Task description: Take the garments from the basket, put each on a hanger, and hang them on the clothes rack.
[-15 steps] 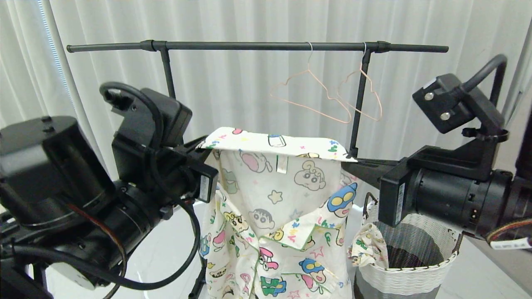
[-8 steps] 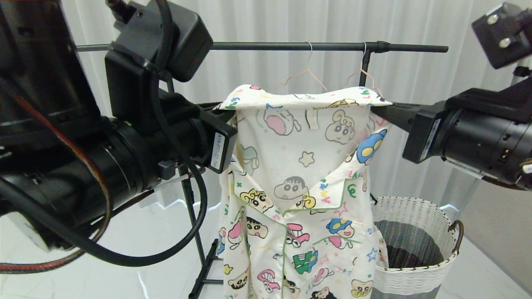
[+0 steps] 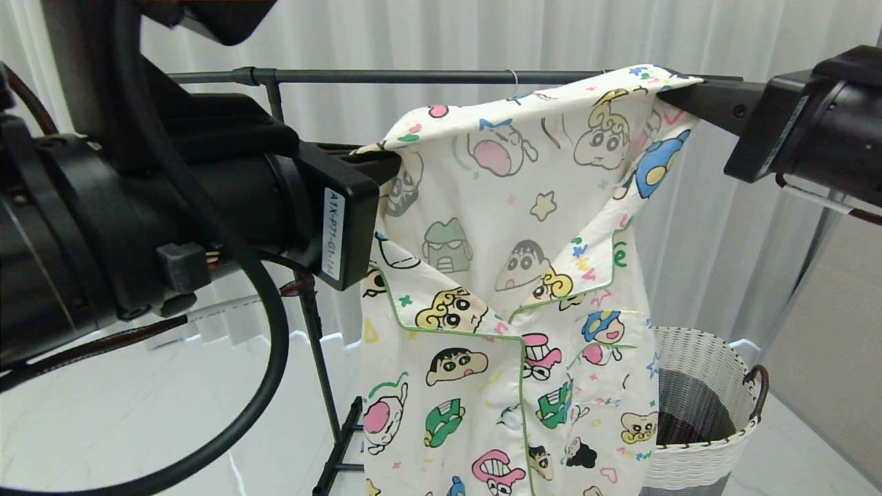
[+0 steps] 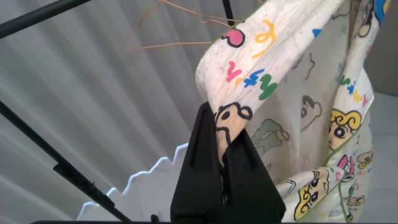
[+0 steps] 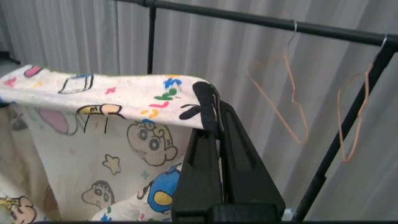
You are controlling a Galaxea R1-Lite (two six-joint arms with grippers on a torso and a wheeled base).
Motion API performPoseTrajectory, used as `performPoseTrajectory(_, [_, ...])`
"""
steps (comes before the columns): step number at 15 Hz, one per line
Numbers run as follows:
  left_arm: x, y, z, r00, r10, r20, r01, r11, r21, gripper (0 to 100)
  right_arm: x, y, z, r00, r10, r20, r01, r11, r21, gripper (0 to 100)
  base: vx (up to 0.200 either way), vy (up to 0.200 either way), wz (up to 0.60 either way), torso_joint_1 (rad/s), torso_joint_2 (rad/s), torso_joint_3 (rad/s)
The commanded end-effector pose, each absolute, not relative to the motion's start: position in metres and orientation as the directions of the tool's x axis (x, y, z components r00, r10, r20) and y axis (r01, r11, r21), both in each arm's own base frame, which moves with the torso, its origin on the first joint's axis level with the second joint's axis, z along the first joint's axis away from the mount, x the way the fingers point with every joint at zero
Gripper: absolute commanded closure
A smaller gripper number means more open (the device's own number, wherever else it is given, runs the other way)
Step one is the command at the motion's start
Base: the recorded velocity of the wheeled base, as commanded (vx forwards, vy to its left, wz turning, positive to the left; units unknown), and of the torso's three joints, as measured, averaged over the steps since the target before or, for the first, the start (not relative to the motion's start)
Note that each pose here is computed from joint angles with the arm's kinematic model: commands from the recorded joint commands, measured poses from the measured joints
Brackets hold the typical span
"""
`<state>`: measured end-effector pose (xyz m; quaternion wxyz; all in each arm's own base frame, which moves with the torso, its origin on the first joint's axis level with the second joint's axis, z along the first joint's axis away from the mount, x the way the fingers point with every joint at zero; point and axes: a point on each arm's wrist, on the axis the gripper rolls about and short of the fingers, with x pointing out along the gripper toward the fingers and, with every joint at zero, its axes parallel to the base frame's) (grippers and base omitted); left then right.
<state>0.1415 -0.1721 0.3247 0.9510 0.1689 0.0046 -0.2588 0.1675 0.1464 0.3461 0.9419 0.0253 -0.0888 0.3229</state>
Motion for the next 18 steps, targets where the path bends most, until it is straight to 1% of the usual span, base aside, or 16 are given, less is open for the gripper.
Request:
performPoseTrajectory(1, [0.134, -0.173, 0.327, 0.864, -0.496, -0.086, 0.496, 0.807, 0.32, 100, 0.169, 0.142, 0.349, 0.787, 0.584, 0.198, -0.595, 0.804, -0.008, 100, 0.0, 0.0, 0.0, 0.0, 0.0, 0.0])
performPoseTrajectory(6, [0.128, -0.178, 0.325, 0.856, -0.509, -0.091, 0.509, 0.799, 0.32, 100, 0.172, 0.14, 0.35, 0.796, 0.572, 0.196, -0.581, 0.814, -0.017, 100, 0.0, 0.0, 0.0, 0.0, 0.0, 0.0])
performPoseTrajectory(8, [0.13, -0.18, 0.325, 0.857, -0.508, -0.09, 0.507, 0.799, 0.323, 100, 0.175, 0.126, 0.353, 0.826, 0.525, 0.207, -0.528, 0.848, -0.044, 100, 0.0, 0.0, 0.0, 0.0, 0.0, 0.0])
performPoseTrajectory(9, [0.132, -0.184, 0.325, 0.856, -0.509, -0.09, 0.508, 0.798, 0.323, 100, 0.172, 0.119, 0.356, 0.828, 0.518, 0.213, -0.521, 0.852, -0.046, 100, 0.0, 0.0, 0.0, 0.0, 0.0, 0.0])
performPoseTrajectory(10, [0.136, -0.189, 0.33, 0.856, -0.513, -0.066, 0.506, 0.804, 0.313, 100, 0.162, 0.111, 0.359, 0.814, 0.543, 0.207, -0.545, 0.837, -0.053, 100, 0.0, 0.0, 0.0, 0.0, 0.0, 0.0])
performPoseTrajectory(13, [0.158, -0.215, 0.34, 0.863, -0.505, 0.012, 0.482, 0.83, 0.28, 100, 0.126, 0.09, 0.362, 0.756, 0.638, 0.148, -0.635, 0.769, -0.069, 100, 0.0, 0.0, 0.0, 0.0, 0.0, 0.0])
performPoseTrajectory(16, [0.183, -0.236, 0.339, 0.88, -0.473, 0.054, 0.446, 0.859, 0.252, 100, 0.096, 0.075, 0.357, 0.668, 0.74, 0.079, -0.736, 0.672, -0.077, 100, 0.0, 0.0, 0.0, 0.0, 0.0, 0.0])
performPoseTrajectory(17, [0.189, -0.242, 0.34, 0.881, -0.468, 0.065, 0.44, 0.863, 0.248, 100, 0.089, 0.074, 0.356, 0.634, 0.771, 0.067, -0.767, 0.637, -0.076, 100, 0.0, 0.0, 0.0, 0.0, 0.0, 0.0])
performPoseTrajectory(18, [0.192, -0.245, 0.339, 0.882, -0.467, 0.066, 0.439, 0.864, 0.245, 100, 0.086, 0.074, 0.355, 0.62, 0.782, 0.063, -0.779, 0.623, -0.075, 100, 0.0, 0.0, 0.0, 0.0, 0.0, 0.0])
